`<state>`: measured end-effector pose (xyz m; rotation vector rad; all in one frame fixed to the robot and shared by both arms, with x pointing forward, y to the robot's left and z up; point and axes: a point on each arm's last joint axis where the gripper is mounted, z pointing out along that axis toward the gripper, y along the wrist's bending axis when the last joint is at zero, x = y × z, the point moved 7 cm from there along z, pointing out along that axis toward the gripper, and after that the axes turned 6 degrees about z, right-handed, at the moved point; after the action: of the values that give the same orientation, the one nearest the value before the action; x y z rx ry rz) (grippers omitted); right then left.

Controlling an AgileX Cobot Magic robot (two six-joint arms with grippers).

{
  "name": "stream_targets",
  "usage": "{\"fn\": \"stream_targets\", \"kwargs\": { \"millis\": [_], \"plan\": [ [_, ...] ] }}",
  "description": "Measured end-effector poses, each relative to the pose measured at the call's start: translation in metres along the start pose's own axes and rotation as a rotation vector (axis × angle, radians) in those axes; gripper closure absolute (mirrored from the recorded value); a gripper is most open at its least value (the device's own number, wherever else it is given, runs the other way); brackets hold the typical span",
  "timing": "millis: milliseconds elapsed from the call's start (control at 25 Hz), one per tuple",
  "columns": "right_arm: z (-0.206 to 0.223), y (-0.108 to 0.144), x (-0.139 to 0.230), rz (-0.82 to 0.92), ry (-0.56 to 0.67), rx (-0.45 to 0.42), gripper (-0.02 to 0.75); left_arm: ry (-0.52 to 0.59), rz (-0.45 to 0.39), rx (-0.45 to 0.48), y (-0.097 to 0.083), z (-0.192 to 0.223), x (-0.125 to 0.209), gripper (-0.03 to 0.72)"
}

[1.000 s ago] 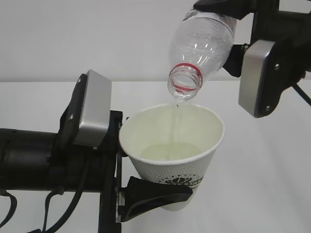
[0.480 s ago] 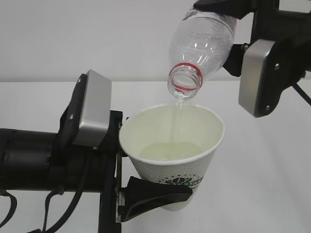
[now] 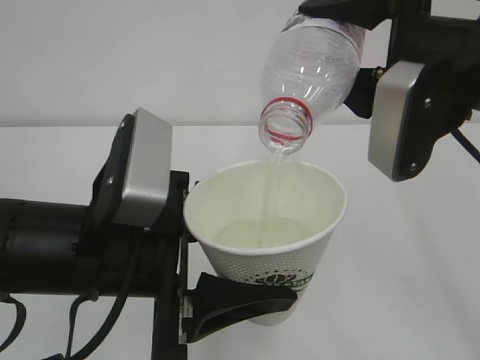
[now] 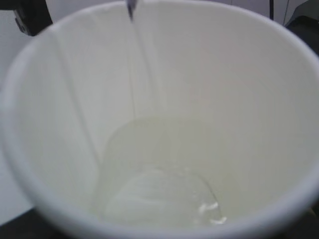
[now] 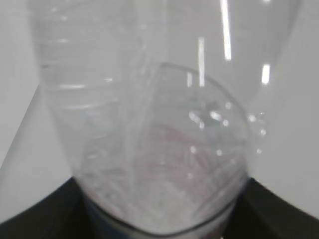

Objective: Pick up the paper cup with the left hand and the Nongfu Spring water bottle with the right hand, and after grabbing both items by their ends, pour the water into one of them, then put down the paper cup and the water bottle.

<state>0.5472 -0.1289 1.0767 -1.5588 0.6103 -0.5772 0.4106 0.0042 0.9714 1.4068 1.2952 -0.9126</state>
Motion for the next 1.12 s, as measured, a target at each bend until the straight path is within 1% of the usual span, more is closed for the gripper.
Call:
{"fn": "stream_targets", "kwargs": {
  "millis": [1120],
  "plan": [
    [0.0000, 0.0000, 0.0000, -0.008, 0.000, 0.000, 0.269, 0.000, 0.000, 0.000, 0.0000, 0.0000, 0.0000, 0.197]
  ]
}}
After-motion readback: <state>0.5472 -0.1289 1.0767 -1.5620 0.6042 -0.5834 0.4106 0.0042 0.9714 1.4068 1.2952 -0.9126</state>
